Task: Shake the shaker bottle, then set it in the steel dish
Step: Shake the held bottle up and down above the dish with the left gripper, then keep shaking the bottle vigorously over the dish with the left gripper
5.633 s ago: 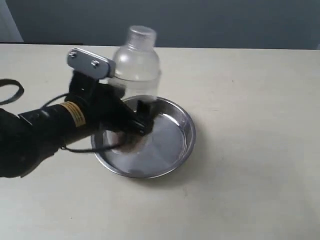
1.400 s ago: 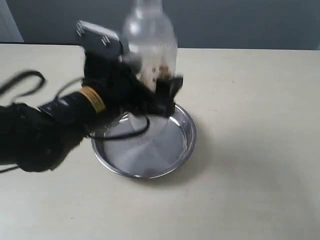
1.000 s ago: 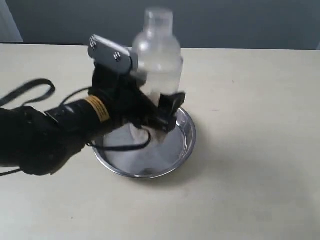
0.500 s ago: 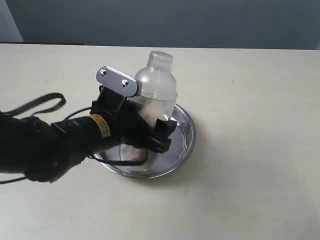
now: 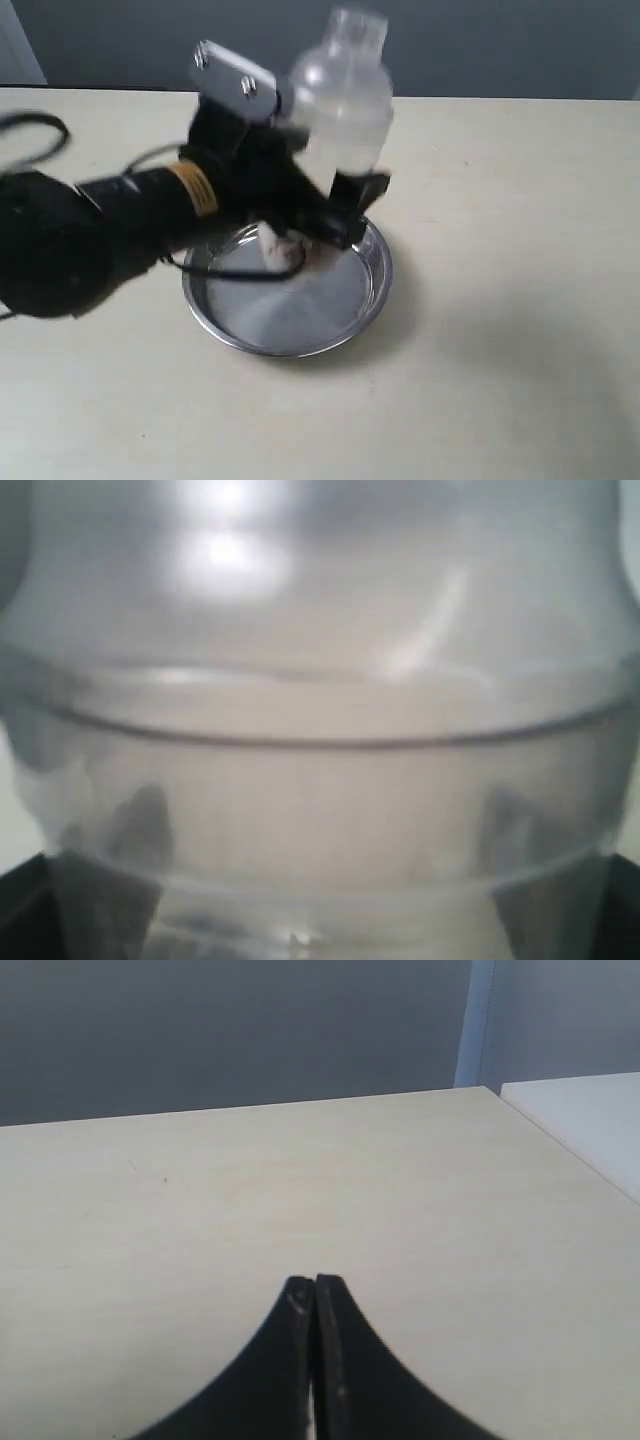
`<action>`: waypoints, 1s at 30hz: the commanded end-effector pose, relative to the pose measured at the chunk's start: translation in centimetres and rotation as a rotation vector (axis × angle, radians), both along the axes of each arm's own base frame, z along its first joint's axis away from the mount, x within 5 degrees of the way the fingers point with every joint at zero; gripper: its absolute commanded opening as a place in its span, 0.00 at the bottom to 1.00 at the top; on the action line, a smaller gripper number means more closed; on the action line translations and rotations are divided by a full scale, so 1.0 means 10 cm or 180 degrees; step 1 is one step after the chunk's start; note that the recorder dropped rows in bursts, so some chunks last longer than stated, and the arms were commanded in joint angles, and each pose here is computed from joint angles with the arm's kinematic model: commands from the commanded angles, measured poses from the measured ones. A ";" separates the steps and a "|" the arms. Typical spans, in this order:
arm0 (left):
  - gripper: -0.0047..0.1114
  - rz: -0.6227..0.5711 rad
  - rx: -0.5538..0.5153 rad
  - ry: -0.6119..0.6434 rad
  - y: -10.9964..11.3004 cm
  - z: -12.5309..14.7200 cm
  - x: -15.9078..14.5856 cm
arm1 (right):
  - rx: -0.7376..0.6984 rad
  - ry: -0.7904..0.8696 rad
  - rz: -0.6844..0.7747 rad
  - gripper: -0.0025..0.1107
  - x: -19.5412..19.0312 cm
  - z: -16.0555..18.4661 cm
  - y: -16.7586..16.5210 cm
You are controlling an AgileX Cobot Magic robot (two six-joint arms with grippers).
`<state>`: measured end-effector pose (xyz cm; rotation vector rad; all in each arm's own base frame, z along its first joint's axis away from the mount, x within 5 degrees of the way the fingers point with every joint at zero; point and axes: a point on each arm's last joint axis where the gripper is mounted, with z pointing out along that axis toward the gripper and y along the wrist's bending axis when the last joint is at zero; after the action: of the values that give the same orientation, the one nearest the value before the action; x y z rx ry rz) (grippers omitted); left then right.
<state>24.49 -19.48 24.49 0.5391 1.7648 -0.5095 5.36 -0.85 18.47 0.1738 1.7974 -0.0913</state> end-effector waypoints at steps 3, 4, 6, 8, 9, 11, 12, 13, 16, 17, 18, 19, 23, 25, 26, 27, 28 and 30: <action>0.04 0.0095 -0.0066 0.0034 0.01 0.05 0.02 | -0.0004 -0.0045 0.0012 0.01 0.00 0.01 0.00; 0.04 0.0172 0.0014 0.0291 0.01 -0.23 0.04 | -0.0004 -0.0045 0.0012 0.01 0.00 0.01 0.00; 0.04 0.0310 -0.0005 0.0512 0.05 -0.57 0.03 | -0.0004 -0.0045 0.0012 0.01 0.00 0.01 0.00; 0.04 0.0254 -0.0157 0.0281 0.04 -0.42 0.02 | -0.0004 -0.0045 0.0012 0.01 0.00 0.01 0.00; 0.04 0.0168 -0.0199 0.0116 0.02 -0.28 0.01 | -0.0004 -0.0045 0.0012 0.01 0.00 0.01 0.00; 0.04 0.0043 -0.0385 -0.0382 0.02 0.21 -0.01 | -0.0004 -0.0045 0.0012 0.01 0.00 0.01 0.00; 0.04 0.0018 -0.0462 -0.0645 0.04 0.47 -0.05 | -0.0004 -0.0045 0.0012 0.01 0.00 0.01 0.00; 0.04 0.0009 -0.0505 -0.0855 0.07 0.67 -0.09 | -0.0004 -0.0045 0.0012 0.01 0.00 0.01 0.00; 0.04 0.0180 -0.0466 -0.0701 0.12 0.62 -0.07 | -0.0004 -0.0045 0.0012 0.01 0.00 0.01 0.00; 0.04 0.0242 -0.0353 -0.0473 0.11 0.43 -0.02 | -0.0004 -0.0045 0.0012 0.01 0.00 0.01 0.00; 0.04 0.0339 -0.0225 -0.0161 0.12 0.14 0.01 | -0.0004 -0.0045 0.0012 0.01 0.00 0.01 0.00; 0.04 0.0386 -0.0109 0.0028 0.11 -0.11 0.05 | -0.0004 -0.0045 0.0012 0.01 0.00 0.01 0.00; 0.04 0.0310 -0.0132 -0.0086 0.08 -0.13 0.06 | -0.0004 -0.0045 0.0012 0.01 0.00 0.01 0.00; 0.04 0.0205 -0.0291 -0.0600 0.09 0.36 0.02 | -0.0004 -0.0045 0.0012 0.01 0.00 0.01 0.00; 0.04 0.0220 -0.0454 -0.1048 0.15 0.84 -0.05 | -0.0004 -0.0045 0.0012 0.01 0.00 0.01 0.00; 0.04 0.0250 -0.0503 -0.1095 0.19 0.93 -0.07 | -0.0004 -0.0045 0.0012 0.01 0.00 0.01 0.00; 0.04 0.0303 -0.0387 -0.0845 0.21 0.82 -0.02 | -0.0004 -0.0045 0.0012 0.01 0.00 0.01 0.00; 0.04 0.0449 -0.0025 0.0003 0.20 0.04 0.13 | -0.0004 -0.0045 0.0012 0.01 0.00 0.01 0.00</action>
<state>24.56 -17.30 32.21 0.3985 1.4803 -0.4536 5.36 -0.85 18.47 0.1738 1.7974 -0.0913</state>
